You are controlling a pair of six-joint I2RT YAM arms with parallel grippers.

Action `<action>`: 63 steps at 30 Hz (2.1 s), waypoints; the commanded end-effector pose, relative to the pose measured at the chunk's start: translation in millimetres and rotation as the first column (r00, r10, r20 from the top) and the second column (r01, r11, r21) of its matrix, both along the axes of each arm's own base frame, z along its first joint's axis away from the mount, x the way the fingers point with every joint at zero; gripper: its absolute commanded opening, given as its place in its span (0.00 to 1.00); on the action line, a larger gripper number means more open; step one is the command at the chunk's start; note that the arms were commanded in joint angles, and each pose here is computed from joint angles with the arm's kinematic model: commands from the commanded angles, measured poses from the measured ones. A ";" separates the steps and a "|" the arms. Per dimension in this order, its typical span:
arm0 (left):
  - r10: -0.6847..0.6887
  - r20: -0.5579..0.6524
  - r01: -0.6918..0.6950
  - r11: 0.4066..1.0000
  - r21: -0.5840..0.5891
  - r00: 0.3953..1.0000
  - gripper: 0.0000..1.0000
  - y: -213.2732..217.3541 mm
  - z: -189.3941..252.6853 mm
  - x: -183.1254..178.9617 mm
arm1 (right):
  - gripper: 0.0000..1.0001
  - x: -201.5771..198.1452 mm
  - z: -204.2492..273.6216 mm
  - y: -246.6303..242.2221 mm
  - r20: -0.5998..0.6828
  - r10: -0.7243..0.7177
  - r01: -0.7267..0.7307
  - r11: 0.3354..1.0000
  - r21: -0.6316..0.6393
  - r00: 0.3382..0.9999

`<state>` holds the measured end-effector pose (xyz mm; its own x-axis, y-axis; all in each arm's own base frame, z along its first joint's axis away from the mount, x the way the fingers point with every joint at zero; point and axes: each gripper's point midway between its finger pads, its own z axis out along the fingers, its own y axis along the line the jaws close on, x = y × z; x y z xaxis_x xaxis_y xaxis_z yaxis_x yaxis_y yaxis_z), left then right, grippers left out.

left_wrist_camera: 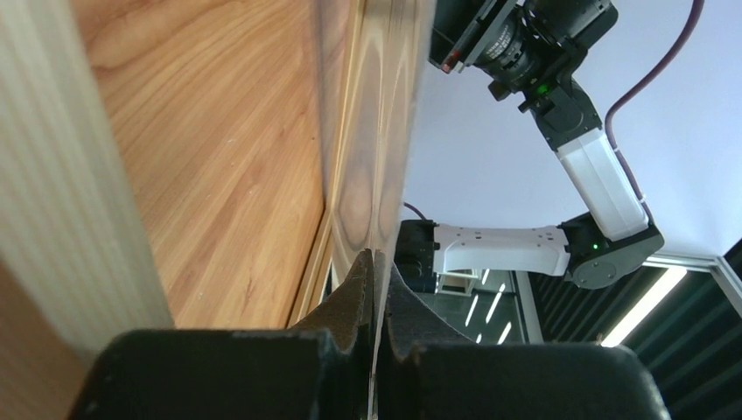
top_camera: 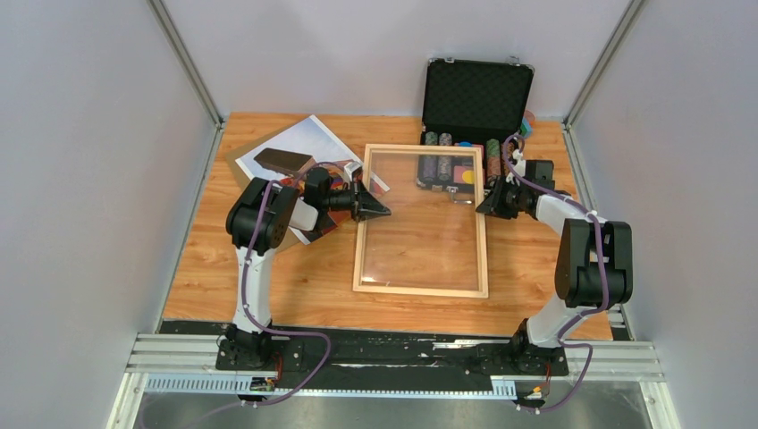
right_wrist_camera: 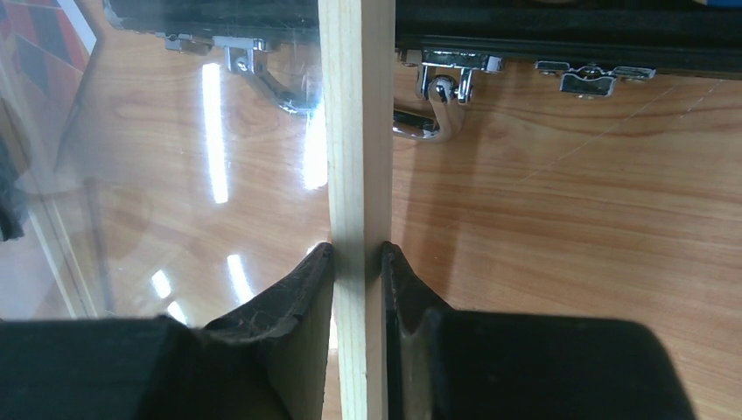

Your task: Put the photo into the frame

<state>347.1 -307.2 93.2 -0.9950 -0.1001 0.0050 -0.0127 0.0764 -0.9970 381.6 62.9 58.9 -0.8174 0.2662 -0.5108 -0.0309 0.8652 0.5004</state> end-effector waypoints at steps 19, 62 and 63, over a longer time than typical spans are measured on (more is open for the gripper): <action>-0.022 0.053 0.019 0.998 0.054 0.998 0.00 -10.3 -10.4 -1.6 | 0.11 9.6 5.0 7.9 0.028 0.026 -0.026 0.999 0.022 0.999; 0.003 0.086 -0.022 0.976 0.218 0.996 0.00 -8.7 -37.1 9.7 | 0.22 10.6 5.4 6.6 0.023 0.024 -0.024 1.000 0.015 0.999; 0.003 0.087 -0.023 0.975 0.222 0.996 0.00 -8.6 -38.6 9.8 | 0.23 10.8 5.4 6.5 0.022 0.021 -0.022 1.000 0.015 1.000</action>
